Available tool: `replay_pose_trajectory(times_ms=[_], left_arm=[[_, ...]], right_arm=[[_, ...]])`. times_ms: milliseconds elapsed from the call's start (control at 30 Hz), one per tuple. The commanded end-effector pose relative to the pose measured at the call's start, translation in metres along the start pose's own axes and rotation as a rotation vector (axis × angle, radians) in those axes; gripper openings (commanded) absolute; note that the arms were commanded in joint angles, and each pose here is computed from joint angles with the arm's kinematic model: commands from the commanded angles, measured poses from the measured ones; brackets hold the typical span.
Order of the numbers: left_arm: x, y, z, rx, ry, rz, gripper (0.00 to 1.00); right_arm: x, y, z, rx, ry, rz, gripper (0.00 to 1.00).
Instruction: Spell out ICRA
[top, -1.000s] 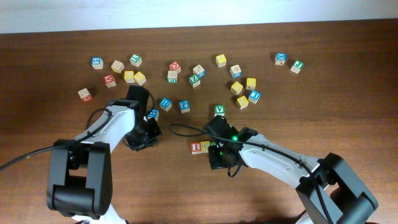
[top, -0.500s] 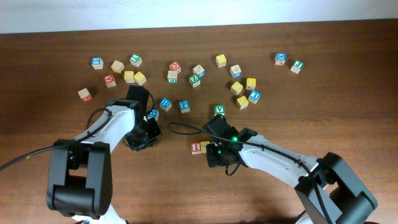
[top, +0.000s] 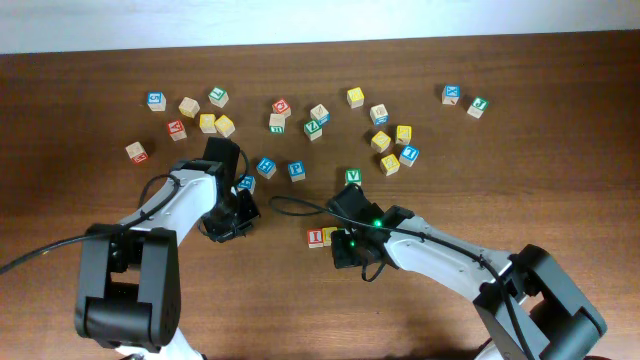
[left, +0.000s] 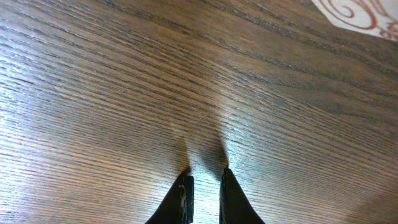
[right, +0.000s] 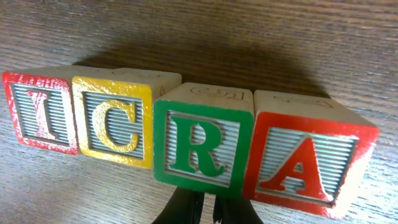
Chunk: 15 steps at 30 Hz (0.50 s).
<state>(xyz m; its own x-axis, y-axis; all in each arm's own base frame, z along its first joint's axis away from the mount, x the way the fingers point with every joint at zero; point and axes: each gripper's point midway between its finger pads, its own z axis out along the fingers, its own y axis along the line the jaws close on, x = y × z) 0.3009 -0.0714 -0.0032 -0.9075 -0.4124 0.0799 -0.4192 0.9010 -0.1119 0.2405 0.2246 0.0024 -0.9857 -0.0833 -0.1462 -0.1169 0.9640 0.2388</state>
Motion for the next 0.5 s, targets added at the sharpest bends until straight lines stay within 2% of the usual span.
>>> replay_pose_trajectory(times_ms=[0, 467], left_arm=[[0.0038, 0.0113, 0.0145, -0.049, 0.025, 0.0, 0.09], [0.004, 0.0113, 0.0145, -0.049, 0.026, 0.0, 0.08]], right_arm=[[0.0049, -0.0112, 0.0118, 0.043, 0.02, 0.015, 0.04], [0.0027, -0.0114, 0.0118, 0.046, 0.01, 0.014, 0.04]])
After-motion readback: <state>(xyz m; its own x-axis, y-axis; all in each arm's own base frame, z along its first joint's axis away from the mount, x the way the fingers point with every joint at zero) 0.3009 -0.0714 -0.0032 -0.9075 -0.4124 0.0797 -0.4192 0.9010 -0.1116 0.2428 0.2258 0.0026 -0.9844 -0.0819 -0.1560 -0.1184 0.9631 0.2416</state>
